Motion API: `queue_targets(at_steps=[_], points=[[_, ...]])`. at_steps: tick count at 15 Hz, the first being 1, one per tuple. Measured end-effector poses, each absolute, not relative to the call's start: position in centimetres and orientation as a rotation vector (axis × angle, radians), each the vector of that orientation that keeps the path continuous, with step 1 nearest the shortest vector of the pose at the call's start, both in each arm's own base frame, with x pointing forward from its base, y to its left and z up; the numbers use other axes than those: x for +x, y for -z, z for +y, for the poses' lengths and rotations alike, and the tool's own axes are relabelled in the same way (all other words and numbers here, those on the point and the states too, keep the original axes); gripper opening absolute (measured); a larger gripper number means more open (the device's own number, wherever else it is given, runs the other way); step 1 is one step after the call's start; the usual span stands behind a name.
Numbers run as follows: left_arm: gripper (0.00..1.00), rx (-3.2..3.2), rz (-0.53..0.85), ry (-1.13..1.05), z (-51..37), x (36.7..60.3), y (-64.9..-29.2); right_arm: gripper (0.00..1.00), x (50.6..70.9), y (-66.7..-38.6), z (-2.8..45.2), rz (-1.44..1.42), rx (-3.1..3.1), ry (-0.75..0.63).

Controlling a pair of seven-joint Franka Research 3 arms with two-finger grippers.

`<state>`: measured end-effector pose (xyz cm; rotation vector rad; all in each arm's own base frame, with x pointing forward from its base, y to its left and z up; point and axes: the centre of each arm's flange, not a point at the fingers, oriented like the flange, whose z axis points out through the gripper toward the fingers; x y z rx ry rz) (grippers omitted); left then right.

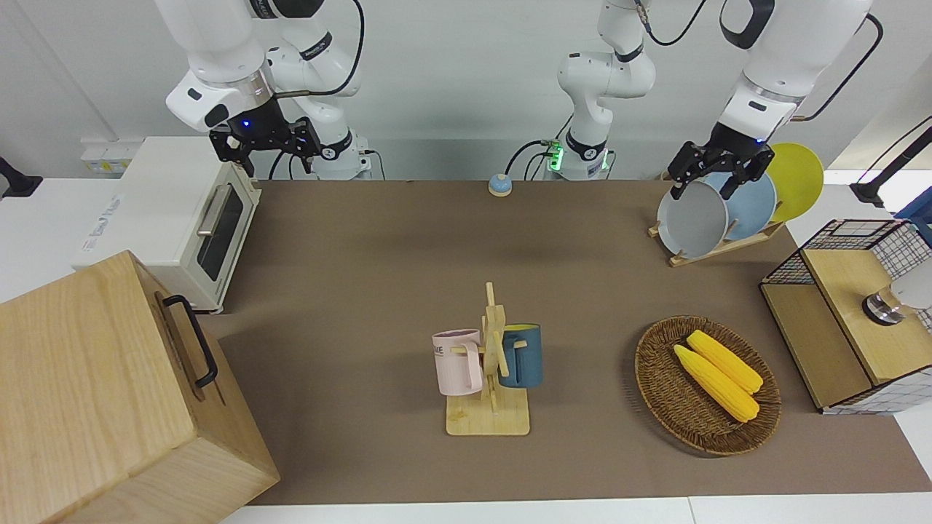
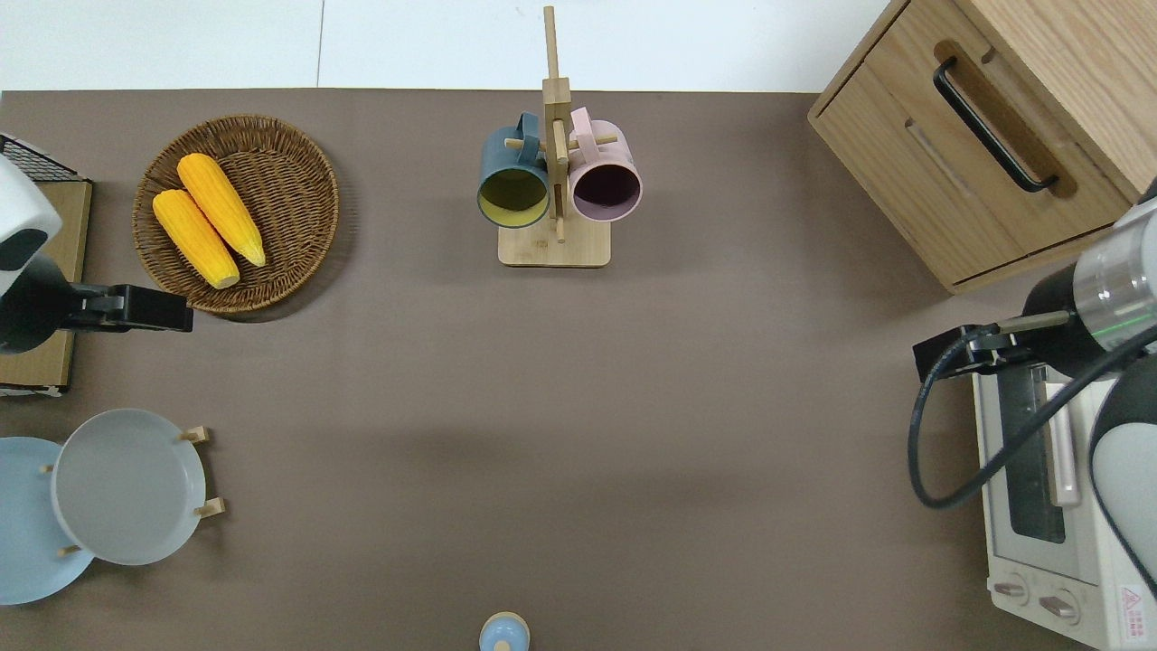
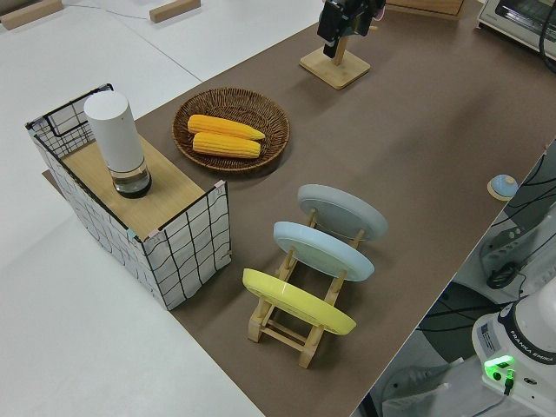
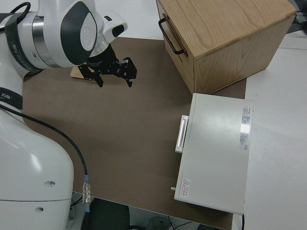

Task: Pick gray plate from table and place it on lower plate rack with left arm
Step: 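Open the left gripper and withdraw it away from the rack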

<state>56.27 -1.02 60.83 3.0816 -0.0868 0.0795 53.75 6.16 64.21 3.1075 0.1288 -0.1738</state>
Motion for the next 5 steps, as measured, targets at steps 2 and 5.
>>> queue_targets(at_steps=[2, 5], points=[[1.00, 3.085, -0.093, -0.071, -1.22, 56.37, -60.53, 0.99, 53.75, -64.21, 6.16, 0.129, 3.108, 0.174], [1.00, 3.085, -0.114, -0.066, -1.96, 56.39, -60.39, 0.99, 53.75, -64.21, 6.16, 0.129, 3.108, 0.174]])
